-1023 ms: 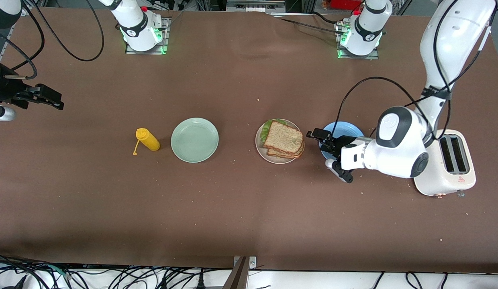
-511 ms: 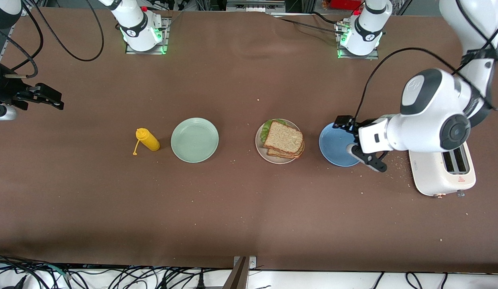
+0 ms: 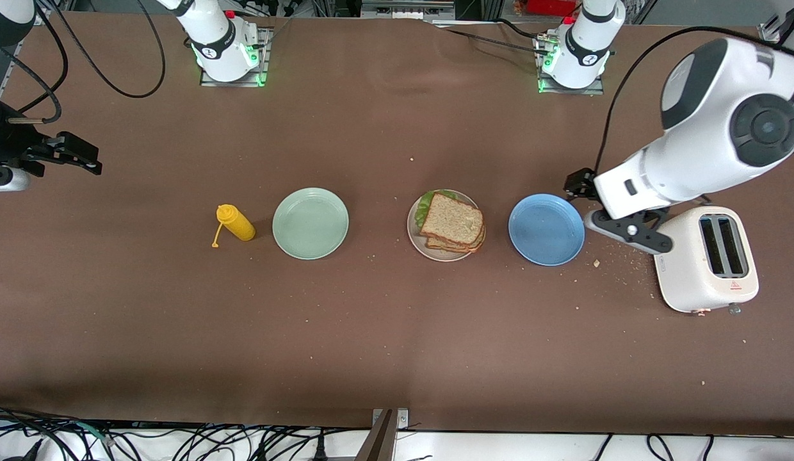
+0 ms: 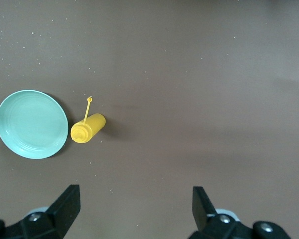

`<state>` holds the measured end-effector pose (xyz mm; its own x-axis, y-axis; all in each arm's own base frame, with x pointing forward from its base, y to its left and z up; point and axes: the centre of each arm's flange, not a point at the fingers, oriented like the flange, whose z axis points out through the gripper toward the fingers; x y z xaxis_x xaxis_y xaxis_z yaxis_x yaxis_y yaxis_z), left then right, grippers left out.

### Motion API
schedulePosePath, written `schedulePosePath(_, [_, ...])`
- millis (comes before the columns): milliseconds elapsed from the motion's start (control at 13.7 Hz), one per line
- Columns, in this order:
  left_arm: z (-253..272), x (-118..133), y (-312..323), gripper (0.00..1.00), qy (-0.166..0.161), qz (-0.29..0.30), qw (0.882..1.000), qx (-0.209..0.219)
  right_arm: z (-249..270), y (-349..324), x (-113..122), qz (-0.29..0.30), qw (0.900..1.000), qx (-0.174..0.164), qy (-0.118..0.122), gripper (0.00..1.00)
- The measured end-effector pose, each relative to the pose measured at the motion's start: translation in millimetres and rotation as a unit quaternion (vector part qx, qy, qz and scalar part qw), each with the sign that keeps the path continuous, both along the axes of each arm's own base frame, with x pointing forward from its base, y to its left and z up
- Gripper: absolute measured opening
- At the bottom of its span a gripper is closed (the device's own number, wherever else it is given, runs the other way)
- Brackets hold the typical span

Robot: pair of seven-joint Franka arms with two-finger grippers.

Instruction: Make sandwich in beige plate with both arms

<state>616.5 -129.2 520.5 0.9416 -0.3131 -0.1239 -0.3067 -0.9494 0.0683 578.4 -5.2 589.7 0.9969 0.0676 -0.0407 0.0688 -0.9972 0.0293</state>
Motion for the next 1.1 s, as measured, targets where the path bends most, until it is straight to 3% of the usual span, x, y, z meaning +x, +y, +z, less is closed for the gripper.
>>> schedulePosePath(219, [34.0, -6.2, 33.3, 1.00, -0.029, 0.039, 0.999, 0.014, -0.4, 0.0, 0.1, 0.000, 1.000, 0.000, 0.000, 1.00])
schedulePosePath(511, [81.1, -33.0, 41.7, 1.00, -0.060, 0.125, 0.990, 0.020, -0.4, -0.1, 0.1, 0.000, 1.000, 0.000, 0.000, 1.00])
schedulePosePath(803, [93.9, -62.6, 39.2, 1.00, -0.064, 0.185, 0.980, 0.031, -0.4, -0.2, 0.1, 0.000, 1.000, 0.000, 0.000, 1.00])
schedulePosePath(1096, [98.1, -68.5, 43.7, 1.00, -0.067, 0.191, 0.979, 0.033, -0.4, -0.4, 0.1, -0.016, 1.000, -0.001, 0.000, 1.00])
